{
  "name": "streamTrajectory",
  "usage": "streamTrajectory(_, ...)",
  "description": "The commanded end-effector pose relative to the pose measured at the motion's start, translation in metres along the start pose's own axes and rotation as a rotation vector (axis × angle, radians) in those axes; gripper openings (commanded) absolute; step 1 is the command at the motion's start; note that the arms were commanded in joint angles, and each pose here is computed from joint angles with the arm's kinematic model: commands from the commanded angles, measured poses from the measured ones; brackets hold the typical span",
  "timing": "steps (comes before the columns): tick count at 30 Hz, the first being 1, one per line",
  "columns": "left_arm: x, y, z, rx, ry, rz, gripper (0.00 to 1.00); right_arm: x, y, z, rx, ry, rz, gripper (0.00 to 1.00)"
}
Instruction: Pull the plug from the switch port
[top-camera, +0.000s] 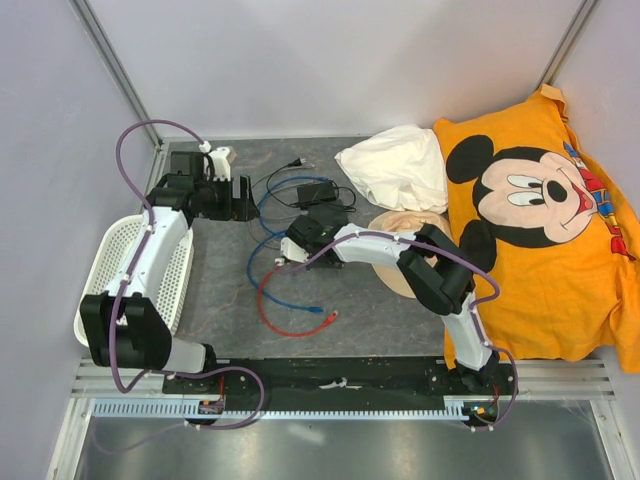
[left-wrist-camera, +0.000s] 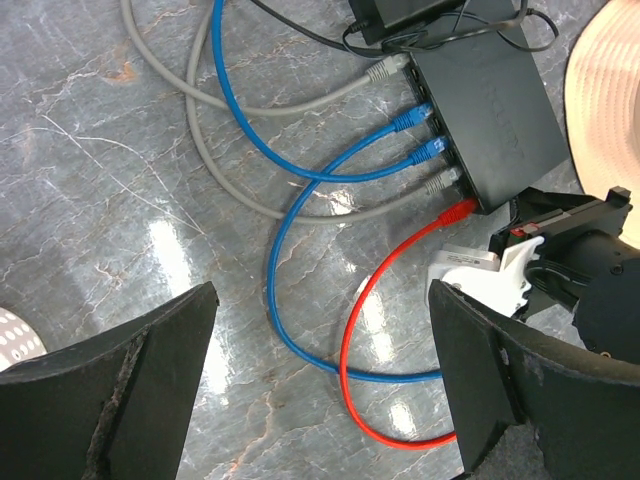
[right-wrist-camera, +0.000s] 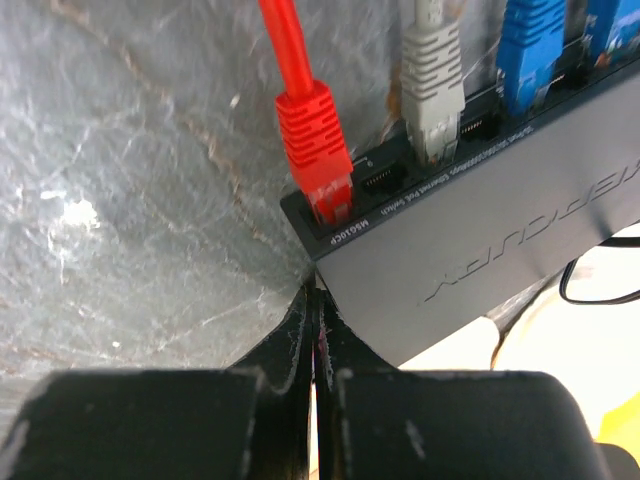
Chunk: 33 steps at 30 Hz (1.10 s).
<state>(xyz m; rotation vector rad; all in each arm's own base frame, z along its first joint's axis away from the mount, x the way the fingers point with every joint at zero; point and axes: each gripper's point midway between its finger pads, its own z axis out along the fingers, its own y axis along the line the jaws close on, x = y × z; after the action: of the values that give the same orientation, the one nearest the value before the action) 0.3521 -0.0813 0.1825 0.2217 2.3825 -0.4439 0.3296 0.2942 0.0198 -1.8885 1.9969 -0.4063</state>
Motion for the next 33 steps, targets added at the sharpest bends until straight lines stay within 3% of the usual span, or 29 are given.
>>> streamTrajectory(1,-0.018,0.002,-0.001,0.003,-0.040,0.034,0.94,-0.015,-0.022,-0.002,0.067,-0.044,0.023,0.00)
streamTrajectory(5,-0.020,0.001,0.007,0.024,-0.030,0.025,0.94,-0.016,-0.026,-0.038,0.021,-0.122,0.074,0.00)
streamTrajectory(8,-0.029,-0.006,0.011,0.061,-0.039,-0.006,0.93,-0.030,-0.030,-0.093,-0.123,-0.323,0.217,0.01)
streamTrajectory(10,-0.037,-0.008,0.021,0.091,-0.040,-0.019,0.93,-0.038,-0.047,-0.135,-0.227,-0.499,0.398,0.09)
streamTrajectory(11,-0.041,-0.013,0.024,0.125,-0.040,-0.032,0.93,-0.040,-0.058,-0.145,-0.237,-0.545,0.469,0.39)
streamTrajectory(13,-0.051,-0.020,0.036,0.187,-0.034,-0.037,0.93,-0.031,-0.094,-0.158,-0.216,-0.597,0.678,0.74)
streamTrajectory(14,-0.053,-0.039,0.033,0.313,-0.022,-0.011,0.92,-0.029,-0.105,-0.158,-0.202,-0.604,0.728,0.98)
streamTrajectory(16,-0.069,-0.058,0.035,0.455,-0.025,0.022,0.89,-0.023,-0.134,-0.166,-0.175,-0.625,0.765,0.98)
streamTrajectory(17,-0.073,-0.066,0.035,0.519,-0.026,0.024,0.89,-0.016,-0.131,-0.152,-0.191,-0.563,0.748,0.98)
streamTrajectory(20,-0.076,-0.072,0.055,0.582,-0.011,0.003,0.91,-0.008,-0.152,-0.145,-0.160,-0.506,0.779,0.98)
streamTrajectory(26,-0.061,-0.058,0.107,0.531,0.066,-0.088,0.94,0.021,-0.177,-0.092,-0.155,-0.421,0.950,0.97)
streamTrajectory(29,-0.060,-0.054,0.116,0.518,0.091,-0.077,0.92,0.016,-0.171,-0.080,-0.206,-0.431,0.914,0.89)
streamTrajectory(33,-0.046,-0.059,0.120,0.514,0.145,-0.104,0.90,0.022,-0.173,-0.052,-0.167,-0.373,0.953,0.89)
